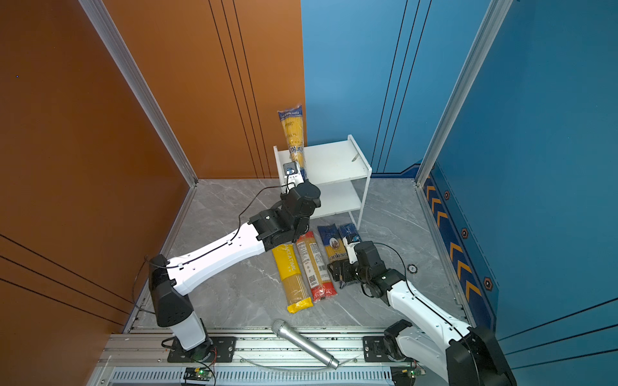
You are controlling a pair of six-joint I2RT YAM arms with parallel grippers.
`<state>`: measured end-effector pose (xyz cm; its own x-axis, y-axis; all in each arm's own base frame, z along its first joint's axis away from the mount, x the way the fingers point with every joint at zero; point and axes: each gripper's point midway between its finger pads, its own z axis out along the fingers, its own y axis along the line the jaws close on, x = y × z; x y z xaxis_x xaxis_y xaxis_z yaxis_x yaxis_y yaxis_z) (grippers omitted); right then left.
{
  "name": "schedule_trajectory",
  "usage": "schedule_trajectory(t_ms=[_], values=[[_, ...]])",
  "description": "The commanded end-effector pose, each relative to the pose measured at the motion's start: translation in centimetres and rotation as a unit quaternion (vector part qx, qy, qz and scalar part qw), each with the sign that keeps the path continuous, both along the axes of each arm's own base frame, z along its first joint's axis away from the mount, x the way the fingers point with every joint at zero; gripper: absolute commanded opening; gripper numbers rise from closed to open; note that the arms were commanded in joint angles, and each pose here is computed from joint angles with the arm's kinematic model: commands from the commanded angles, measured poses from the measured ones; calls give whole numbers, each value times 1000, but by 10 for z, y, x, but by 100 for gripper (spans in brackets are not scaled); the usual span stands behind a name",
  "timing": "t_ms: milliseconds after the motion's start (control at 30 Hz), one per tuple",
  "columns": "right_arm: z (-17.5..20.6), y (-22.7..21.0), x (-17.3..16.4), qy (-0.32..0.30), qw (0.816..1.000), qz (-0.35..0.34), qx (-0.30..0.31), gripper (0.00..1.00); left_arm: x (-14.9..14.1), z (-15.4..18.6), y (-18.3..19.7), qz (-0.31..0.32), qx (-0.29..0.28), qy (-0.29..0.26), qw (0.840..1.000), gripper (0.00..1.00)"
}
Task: Arrange pasta packages on shelves
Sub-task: Place the pasta bag on the shelf.
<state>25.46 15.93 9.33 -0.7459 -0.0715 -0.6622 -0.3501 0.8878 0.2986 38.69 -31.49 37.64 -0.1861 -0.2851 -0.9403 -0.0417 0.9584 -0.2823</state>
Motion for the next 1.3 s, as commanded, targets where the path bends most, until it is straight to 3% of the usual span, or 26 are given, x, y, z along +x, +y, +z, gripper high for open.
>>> schedule_trajectory(t_ms=[0,967,1267], values=[[2,1,-1,-5,1000,7,8,100,-1,45,17,20,-72,-52,996,16],[3,2,-2,-6,1000,9,10,100,-3,48,19,15,-87,-56,995,22],[2,2,-2,-6,1000,9,10,100,-4,51,21,15,-91,-59,994,36]])
